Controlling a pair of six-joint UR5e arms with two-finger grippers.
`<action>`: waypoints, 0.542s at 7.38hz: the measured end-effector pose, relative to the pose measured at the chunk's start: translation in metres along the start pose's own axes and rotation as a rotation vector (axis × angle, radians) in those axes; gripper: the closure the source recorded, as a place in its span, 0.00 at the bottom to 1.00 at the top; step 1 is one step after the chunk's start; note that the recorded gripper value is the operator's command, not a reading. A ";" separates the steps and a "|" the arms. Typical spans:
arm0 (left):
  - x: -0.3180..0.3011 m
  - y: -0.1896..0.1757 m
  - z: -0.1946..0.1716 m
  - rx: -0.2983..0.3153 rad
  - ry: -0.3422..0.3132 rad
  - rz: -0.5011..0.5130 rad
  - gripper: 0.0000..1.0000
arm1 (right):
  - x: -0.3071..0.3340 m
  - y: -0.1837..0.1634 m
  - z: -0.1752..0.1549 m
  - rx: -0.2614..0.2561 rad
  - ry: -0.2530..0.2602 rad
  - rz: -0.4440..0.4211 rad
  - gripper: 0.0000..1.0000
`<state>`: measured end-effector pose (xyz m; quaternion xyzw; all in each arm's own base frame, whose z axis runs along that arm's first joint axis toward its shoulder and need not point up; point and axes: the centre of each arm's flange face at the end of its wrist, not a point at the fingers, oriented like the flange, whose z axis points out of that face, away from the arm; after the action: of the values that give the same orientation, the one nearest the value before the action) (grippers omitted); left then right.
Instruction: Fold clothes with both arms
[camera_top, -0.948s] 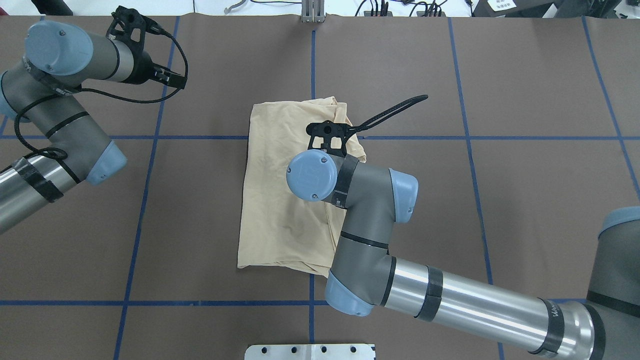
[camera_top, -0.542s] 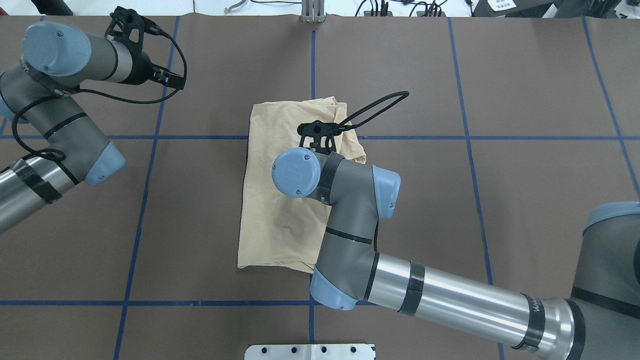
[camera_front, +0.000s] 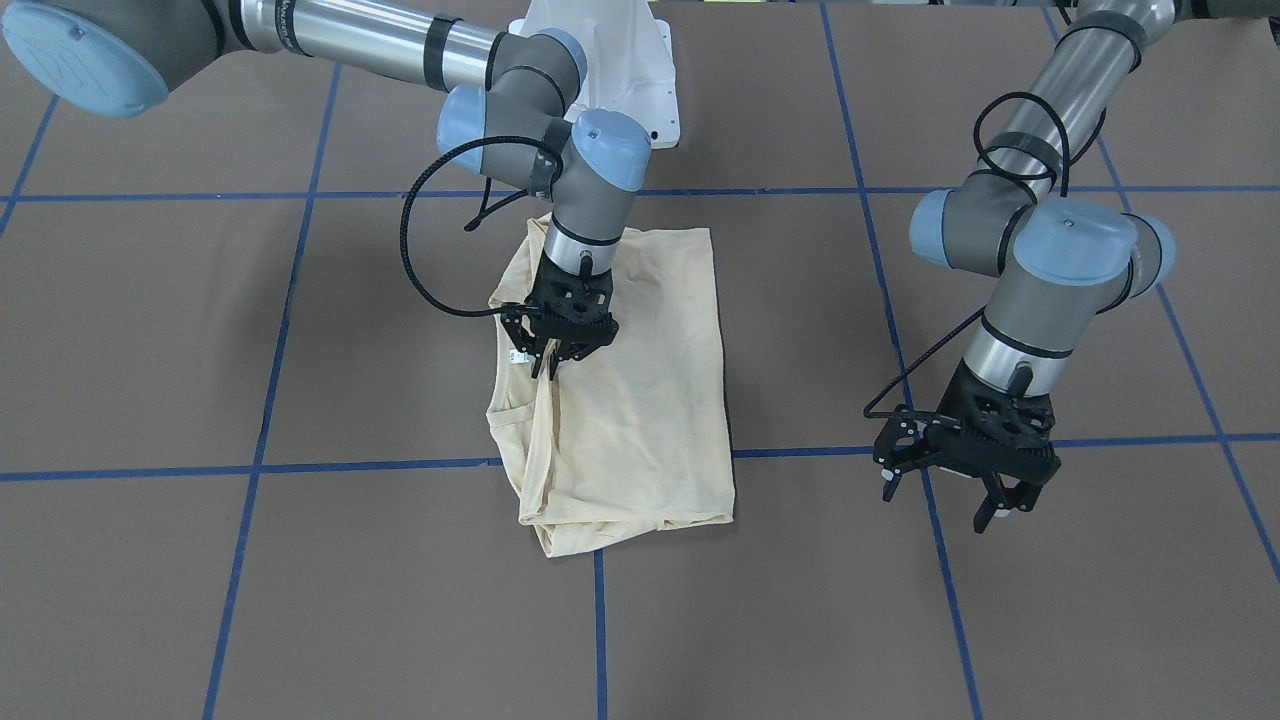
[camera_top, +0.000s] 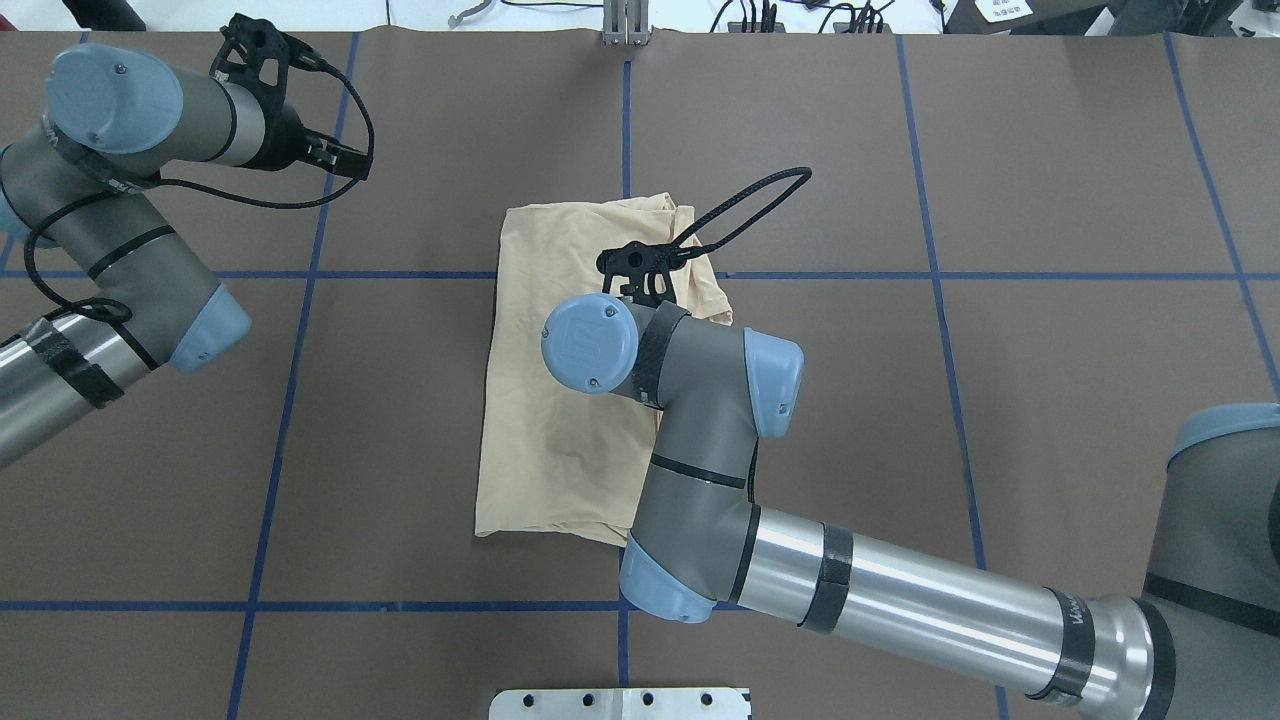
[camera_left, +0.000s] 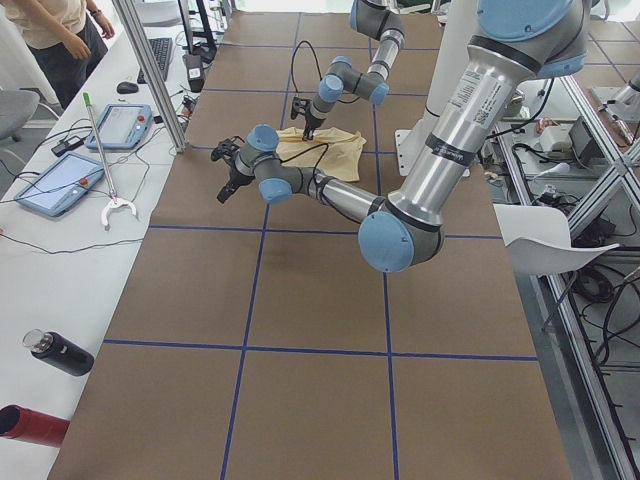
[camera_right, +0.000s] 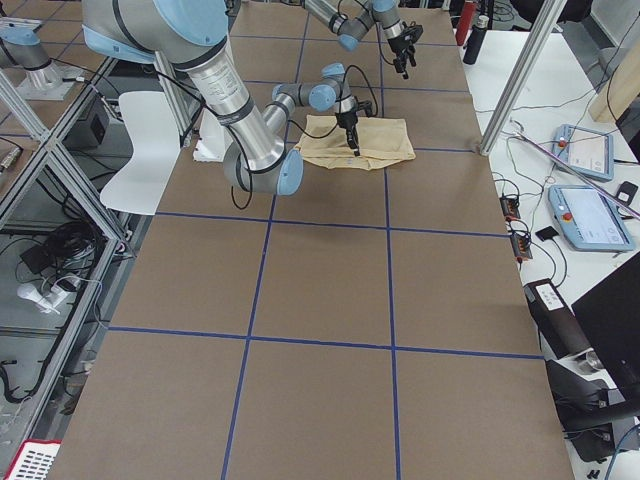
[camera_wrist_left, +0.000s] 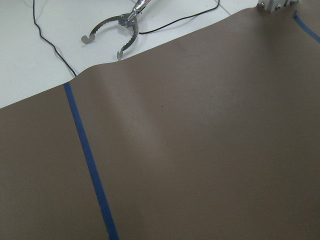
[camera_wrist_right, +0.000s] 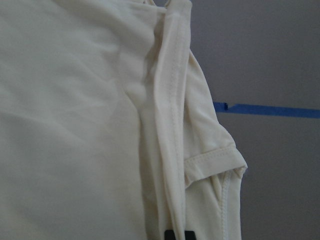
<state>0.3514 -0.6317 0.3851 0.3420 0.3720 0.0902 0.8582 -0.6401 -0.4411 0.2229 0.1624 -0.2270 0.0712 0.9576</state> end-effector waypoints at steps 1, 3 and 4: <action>0.000 0.000 0.000 0.000 0.000 0.000 0.00 | 0.013 0.003 -0.001 0.001 0.004 -0.024 0.94; 0.000 0.000 0.000 0.000 0.000 0.000 0.00 | 0.066 0.014 0.010 0.011 0.009 -0.118 0.00; 0.000 0.000 0.000 0.000 0.000 0.000 0.00 | 0.084 0.014 0.013 0.016 0.010 -0.143 0.00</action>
<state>0.3516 -0.6316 0.3848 0.3421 0.3721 0.0903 0.8581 -0.5740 -0.4273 0.2759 0.1853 -0.2093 0.0052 0.9601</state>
